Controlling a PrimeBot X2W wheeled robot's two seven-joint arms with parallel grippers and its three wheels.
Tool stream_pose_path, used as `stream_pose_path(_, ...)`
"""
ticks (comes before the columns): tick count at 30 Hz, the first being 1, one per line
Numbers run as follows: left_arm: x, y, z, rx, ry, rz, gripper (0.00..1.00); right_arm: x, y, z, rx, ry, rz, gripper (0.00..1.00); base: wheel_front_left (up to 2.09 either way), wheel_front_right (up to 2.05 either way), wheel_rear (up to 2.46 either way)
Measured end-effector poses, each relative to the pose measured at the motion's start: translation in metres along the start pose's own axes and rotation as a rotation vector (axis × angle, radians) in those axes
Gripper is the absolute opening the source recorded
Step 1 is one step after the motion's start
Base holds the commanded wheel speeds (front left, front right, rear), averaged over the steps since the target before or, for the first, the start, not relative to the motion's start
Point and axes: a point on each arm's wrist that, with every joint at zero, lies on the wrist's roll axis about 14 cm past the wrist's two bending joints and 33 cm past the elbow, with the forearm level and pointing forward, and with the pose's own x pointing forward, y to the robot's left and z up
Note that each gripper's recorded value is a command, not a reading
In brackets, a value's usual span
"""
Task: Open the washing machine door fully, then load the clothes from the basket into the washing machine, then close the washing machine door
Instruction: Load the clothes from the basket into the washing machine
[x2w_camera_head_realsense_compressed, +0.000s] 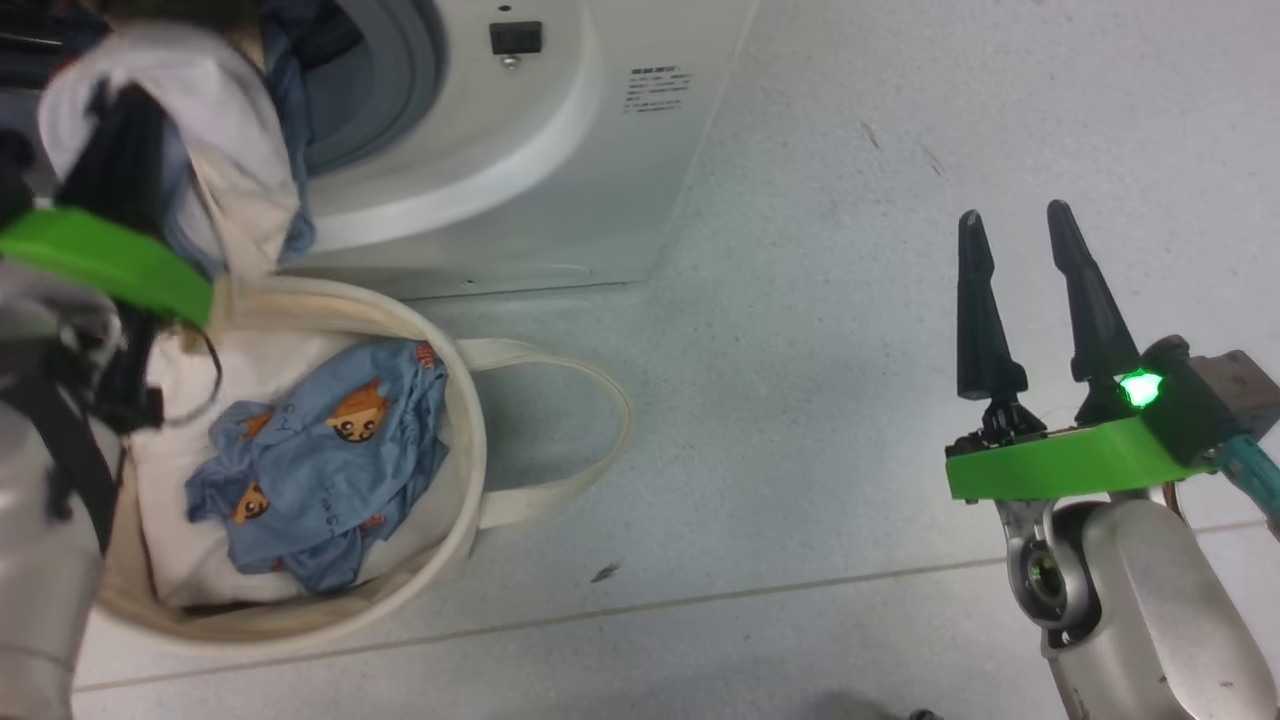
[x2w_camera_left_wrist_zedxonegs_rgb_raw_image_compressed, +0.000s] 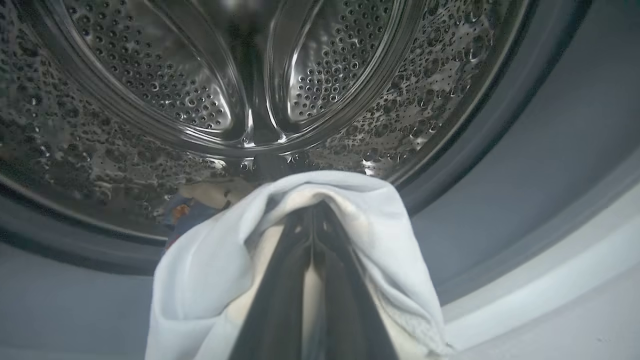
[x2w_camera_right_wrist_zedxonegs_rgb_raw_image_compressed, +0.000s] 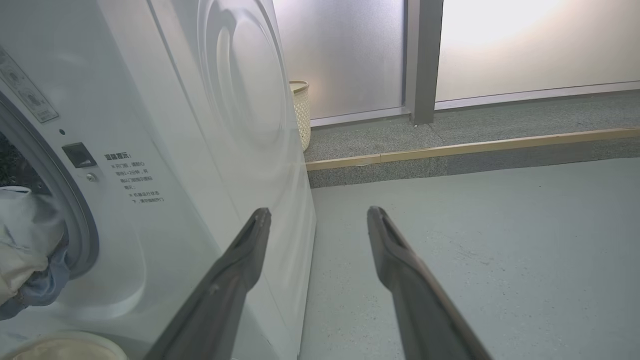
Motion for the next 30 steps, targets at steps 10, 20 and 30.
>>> stream_pose_path(10, 0.061, 0.003, 0.034, -0.002, -0.058, 0.019, 0.00, -0.012, -0.029, -0.002, -0.062, 0.021, -0.065, 1.00, 0.00, 0.00, 0.00)
stream_pose_path(20, 0.078, 0.018, 0.067, -0.034, -0.248, 0.074, 0.00, -0.010, -0.033, -0.022, -0.060, 0.062, -0.080, 1.00, 0.00, 0.00, 0.00)
stream_pose_path(30, 0.076, 0.023, -0.005, 0.051, 0.048, 0.087, 1.00, -0.010, -0.031, -0.023, -0.053, 0.064, -0.078, 1.00, 0.00, 0.00, 0.00)
